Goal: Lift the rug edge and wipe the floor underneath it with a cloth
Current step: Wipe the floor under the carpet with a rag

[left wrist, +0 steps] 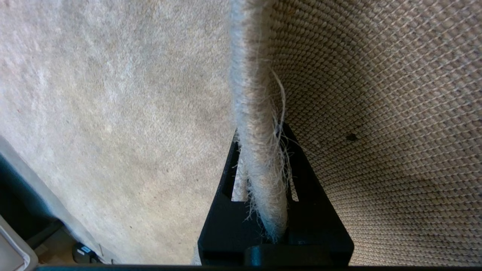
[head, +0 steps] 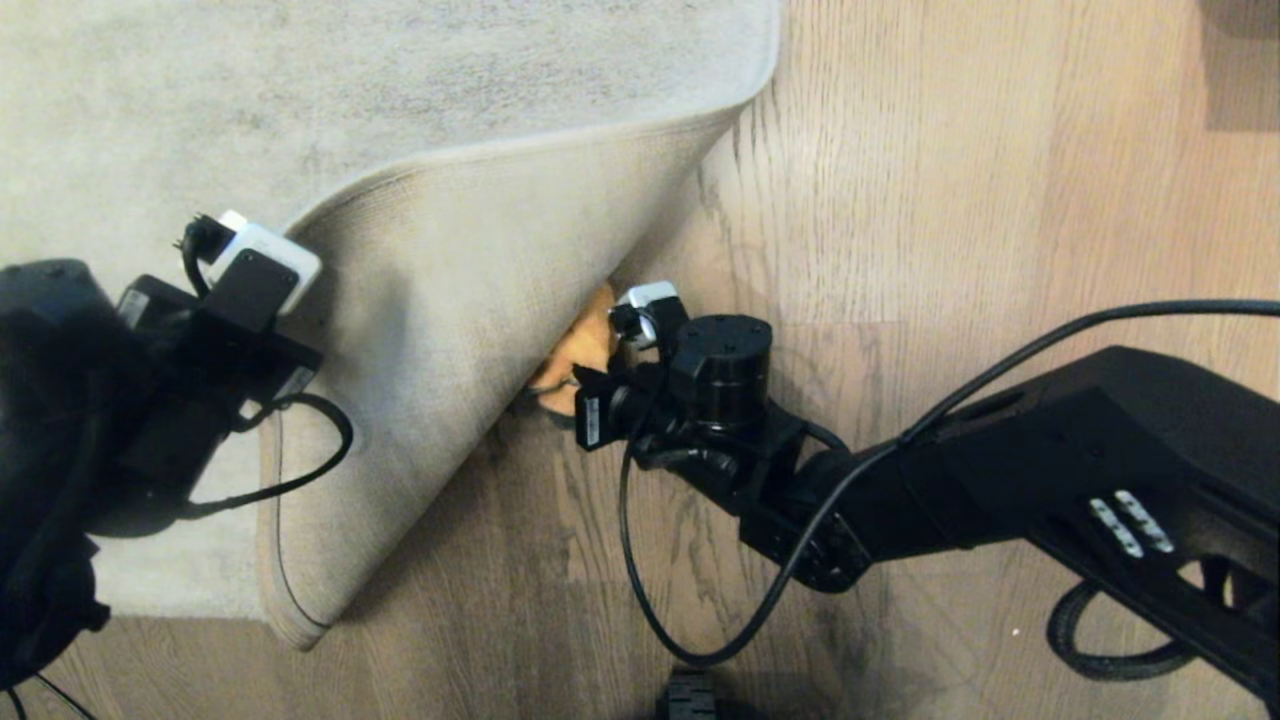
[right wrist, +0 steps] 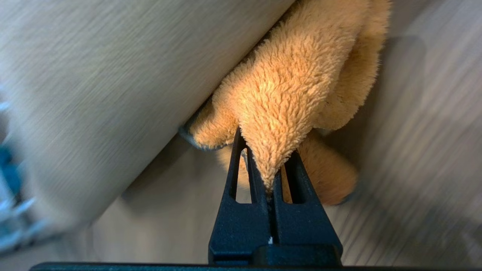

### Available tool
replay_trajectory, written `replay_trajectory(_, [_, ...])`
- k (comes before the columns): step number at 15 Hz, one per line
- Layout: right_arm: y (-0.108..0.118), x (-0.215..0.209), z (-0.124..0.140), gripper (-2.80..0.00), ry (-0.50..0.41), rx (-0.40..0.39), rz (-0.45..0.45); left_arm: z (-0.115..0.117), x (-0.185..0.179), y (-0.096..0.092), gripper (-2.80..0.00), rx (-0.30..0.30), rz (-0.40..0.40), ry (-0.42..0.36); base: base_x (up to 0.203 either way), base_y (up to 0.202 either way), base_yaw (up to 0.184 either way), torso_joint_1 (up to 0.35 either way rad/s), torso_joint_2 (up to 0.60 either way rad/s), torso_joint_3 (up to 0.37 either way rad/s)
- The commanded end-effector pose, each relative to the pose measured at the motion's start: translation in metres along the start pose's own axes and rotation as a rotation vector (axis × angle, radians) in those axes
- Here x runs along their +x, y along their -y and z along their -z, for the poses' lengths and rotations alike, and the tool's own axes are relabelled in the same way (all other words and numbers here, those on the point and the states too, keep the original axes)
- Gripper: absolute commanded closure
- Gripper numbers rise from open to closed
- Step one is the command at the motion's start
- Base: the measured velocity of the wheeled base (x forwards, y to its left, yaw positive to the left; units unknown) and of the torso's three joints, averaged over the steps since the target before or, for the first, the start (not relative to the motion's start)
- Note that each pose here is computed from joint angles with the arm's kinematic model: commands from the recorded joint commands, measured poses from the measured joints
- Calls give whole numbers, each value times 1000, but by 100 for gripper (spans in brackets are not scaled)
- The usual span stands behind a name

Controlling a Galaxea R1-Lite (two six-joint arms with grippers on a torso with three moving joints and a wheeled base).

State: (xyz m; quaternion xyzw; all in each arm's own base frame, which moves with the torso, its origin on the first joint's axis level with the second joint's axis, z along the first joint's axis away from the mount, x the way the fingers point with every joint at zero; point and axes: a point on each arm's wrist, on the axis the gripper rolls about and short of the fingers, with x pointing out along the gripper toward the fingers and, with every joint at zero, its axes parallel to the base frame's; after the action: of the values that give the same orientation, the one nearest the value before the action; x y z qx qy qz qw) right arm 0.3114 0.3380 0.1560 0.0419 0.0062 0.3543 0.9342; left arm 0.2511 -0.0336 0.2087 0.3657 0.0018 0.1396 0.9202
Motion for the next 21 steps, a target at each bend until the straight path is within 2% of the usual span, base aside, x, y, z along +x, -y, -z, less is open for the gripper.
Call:
replay_trajectory(1, [19,18,-5,0,38,0,50,1,1,-1,0,2,-10,-2,0,0,0,0,0,0])
replay_trajectory(6, [71,24,-39,0,105,-10,162,3,1,-6,0,2,-25,-9,0,0,0,0,0,0])
replay_trajectory(13, [138,-4,-88,0,180,-71,314,3,0,-8,0,0,-33,-9,0,0,0,0,0,0])
replay_trajectory(17, [150,-29,-106,0,183,-76,357,5,-1,-7,0,4,-27,-15,0,0,0,0,0,0])
replay_trajectory(21, [138,-60,-88,0,84,-69,346,5,-3,-8,0,3,-27,-14,0,0,0,0,0,0])
